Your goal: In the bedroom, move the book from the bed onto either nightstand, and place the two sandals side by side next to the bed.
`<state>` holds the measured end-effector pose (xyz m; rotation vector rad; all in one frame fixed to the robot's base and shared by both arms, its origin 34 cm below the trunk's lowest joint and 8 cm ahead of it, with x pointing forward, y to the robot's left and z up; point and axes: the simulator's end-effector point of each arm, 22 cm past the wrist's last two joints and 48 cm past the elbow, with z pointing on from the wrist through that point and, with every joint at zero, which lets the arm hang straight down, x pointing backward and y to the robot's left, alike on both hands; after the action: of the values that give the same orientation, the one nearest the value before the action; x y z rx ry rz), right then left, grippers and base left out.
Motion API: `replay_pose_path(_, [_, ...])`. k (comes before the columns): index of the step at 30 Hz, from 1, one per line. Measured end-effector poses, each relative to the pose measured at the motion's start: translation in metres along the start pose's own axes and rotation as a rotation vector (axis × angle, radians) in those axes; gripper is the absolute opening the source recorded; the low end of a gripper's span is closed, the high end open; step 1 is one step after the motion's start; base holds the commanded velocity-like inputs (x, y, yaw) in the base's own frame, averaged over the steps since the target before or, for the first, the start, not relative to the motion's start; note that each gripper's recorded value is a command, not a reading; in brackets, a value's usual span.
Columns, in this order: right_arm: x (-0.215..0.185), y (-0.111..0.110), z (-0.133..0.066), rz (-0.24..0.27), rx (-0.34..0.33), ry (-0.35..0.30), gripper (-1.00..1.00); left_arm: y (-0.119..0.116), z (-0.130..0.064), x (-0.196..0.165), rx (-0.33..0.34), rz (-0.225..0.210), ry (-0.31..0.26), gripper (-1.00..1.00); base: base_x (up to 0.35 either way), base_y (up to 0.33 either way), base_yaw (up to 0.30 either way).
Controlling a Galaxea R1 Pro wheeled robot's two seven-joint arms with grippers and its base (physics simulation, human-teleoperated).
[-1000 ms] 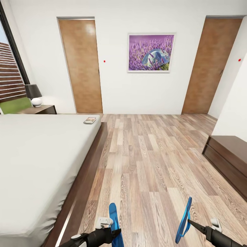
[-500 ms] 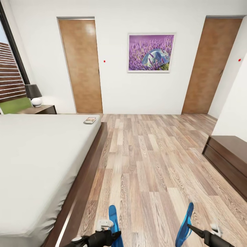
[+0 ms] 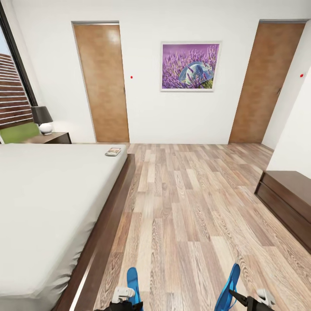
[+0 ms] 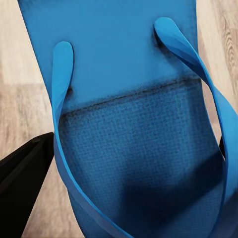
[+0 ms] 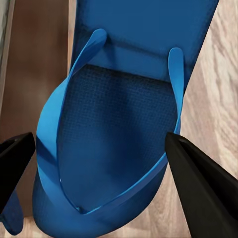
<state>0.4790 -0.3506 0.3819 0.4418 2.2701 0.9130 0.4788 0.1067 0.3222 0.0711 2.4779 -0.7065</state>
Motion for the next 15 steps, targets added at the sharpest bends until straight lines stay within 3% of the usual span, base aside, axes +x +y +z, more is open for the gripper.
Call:
replay_pose_path(8, [0.001,0.0,0.0,0.001,0.001,0.0,-1.0,-0.001,0.0,0.0,0.002,0.001,-0.001,-1.0,0.004,0.0,0.0])
replay_pose_path(15, [0.001,0.0,0.0,0.001,0.0,0.0,-1.0,-0.011,0.003,0.004,0.015,-0.002,0.004,-1.0,0.173,-0.027,0.0])
